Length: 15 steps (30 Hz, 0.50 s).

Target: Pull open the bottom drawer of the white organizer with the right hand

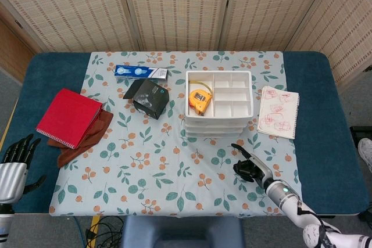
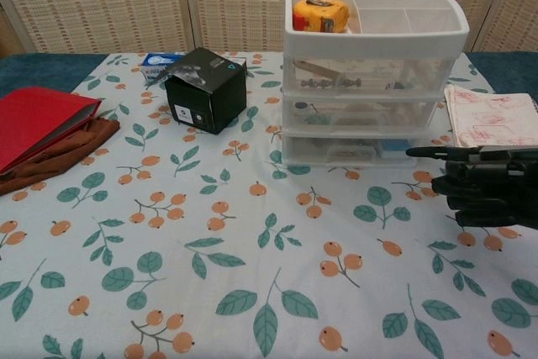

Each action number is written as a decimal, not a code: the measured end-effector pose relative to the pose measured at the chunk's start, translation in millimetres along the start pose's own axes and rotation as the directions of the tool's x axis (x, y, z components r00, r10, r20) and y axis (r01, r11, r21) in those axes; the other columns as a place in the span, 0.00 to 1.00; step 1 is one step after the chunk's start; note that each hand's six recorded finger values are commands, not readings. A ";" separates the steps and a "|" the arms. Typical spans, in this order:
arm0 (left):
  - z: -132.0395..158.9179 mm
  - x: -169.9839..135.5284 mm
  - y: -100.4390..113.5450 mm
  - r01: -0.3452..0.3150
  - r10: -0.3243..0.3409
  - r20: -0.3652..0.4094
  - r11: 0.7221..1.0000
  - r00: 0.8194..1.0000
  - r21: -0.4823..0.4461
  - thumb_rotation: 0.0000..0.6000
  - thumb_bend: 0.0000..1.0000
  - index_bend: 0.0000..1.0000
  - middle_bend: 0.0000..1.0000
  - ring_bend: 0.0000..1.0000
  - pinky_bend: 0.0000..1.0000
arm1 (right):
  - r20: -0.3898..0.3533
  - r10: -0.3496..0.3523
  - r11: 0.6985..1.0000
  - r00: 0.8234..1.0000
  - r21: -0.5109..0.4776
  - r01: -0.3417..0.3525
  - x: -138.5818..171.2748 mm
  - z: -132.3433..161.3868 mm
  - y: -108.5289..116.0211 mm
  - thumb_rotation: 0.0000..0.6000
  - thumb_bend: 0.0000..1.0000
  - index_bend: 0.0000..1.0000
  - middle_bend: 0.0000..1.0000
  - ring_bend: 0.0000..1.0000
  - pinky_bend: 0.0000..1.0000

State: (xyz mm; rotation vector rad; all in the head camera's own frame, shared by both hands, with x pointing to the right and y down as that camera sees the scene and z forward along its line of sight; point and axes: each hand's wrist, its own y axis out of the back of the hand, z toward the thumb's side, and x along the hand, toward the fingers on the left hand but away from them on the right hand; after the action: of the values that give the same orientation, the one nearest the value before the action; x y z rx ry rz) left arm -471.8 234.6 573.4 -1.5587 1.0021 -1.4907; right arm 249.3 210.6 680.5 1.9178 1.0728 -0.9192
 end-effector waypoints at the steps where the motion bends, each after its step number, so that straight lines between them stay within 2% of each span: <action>1: -0.4 0.4 0.2 -0.001 0.001 0.000 1.000 1.000 0.000 1.00 0.18 0.08 0.01 0.05 0.09 | 0.004 0.009 1.000 1.000 -0.021 -0.009 -4.4 1.8 -1.8 1.00 0.88 0.00 0.88 1.00 1.00; 9: -2.0 2.8 -2.0 0.006 -0.006 -0.002 1.000 1.000 -0.001 1.00 0.18 0.08 0.01 0.05 0.09 | 0.039 0.040 0.988 0.998 -0.148 -0.033 -39.4 9.2 -7.3 1.00 0.89 0.00 0.88 1.00 1.00; 15: -2.9 4.3 -1.8 0.007 -0.007 -0.005 1.000 1.000 0.003 1.00 0.18 0.08 0.01 0.05 0.09 | 0.064 0.051 0.980 0.997 -0.197 -0.038 -61.0 9.3 -10.3 1.00 0.89 0.00 0.88 1.00 1.00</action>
State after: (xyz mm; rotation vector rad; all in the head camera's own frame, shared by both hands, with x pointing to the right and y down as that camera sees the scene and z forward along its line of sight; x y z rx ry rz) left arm -474.5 231.5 577.0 -1.5582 0.9974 -1.5010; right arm 214.1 184.5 725.1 1.7296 1.0359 -0.8176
